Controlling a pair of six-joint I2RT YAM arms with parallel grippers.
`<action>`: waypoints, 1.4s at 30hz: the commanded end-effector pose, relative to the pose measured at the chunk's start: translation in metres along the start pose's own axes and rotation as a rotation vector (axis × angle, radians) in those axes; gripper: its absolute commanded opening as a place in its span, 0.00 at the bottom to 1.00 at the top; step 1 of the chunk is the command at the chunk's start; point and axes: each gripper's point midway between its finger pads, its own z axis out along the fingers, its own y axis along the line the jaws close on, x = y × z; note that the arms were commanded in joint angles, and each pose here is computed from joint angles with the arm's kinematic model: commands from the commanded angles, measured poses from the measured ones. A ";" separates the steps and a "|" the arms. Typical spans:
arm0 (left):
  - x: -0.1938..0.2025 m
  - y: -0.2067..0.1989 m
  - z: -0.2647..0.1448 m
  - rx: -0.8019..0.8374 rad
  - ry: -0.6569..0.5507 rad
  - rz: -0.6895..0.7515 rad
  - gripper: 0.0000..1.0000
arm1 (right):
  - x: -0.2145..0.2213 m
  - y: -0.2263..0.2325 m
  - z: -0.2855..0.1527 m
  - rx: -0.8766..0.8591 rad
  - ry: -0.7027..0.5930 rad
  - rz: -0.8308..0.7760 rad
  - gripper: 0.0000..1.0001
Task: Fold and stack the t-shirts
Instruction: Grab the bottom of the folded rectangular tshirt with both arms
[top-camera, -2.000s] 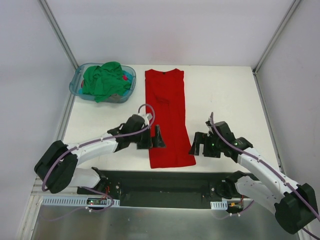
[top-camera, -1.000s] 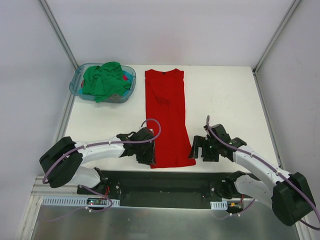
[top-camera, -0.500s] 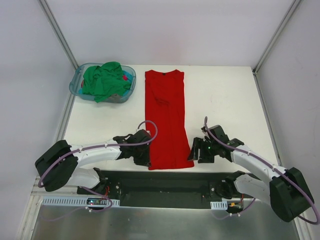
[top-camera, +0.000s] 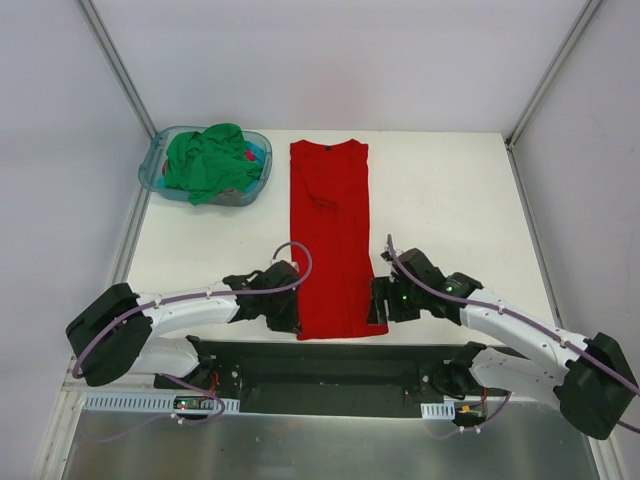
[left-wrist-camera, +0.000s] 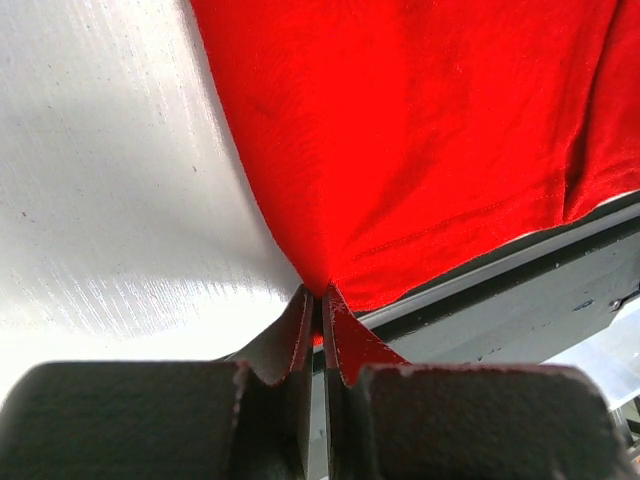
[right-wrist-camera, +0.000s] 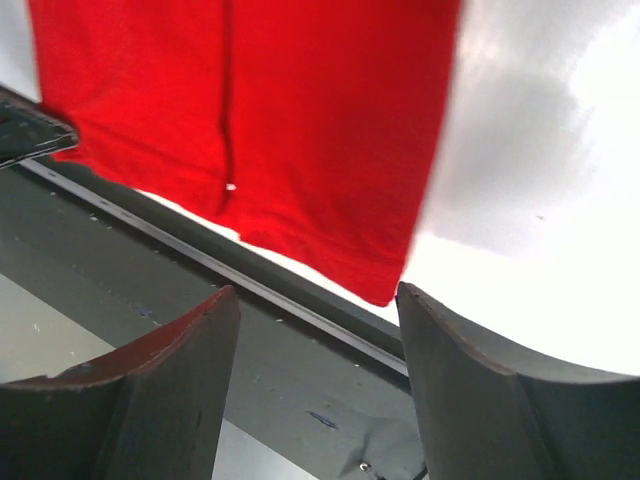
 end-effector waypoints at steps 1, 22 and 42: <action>0.008 0.007 0.001 -0.006 0.002 0.000 0.00 | -0.009 0.028 -0.004 0.001 -0.025 -0.135 0.65; 0.018 0.014 0.004 0.050 -0.006 -0.025 0.00 | -0.005 0.049 0.051 0.229 0.148 -0.306 0.33; 0.016 0.014 0.005 0.055 -0.021 -0.025 0.00 | 0.000 0.041 0.052 0.312 0.147 -0.313 0.05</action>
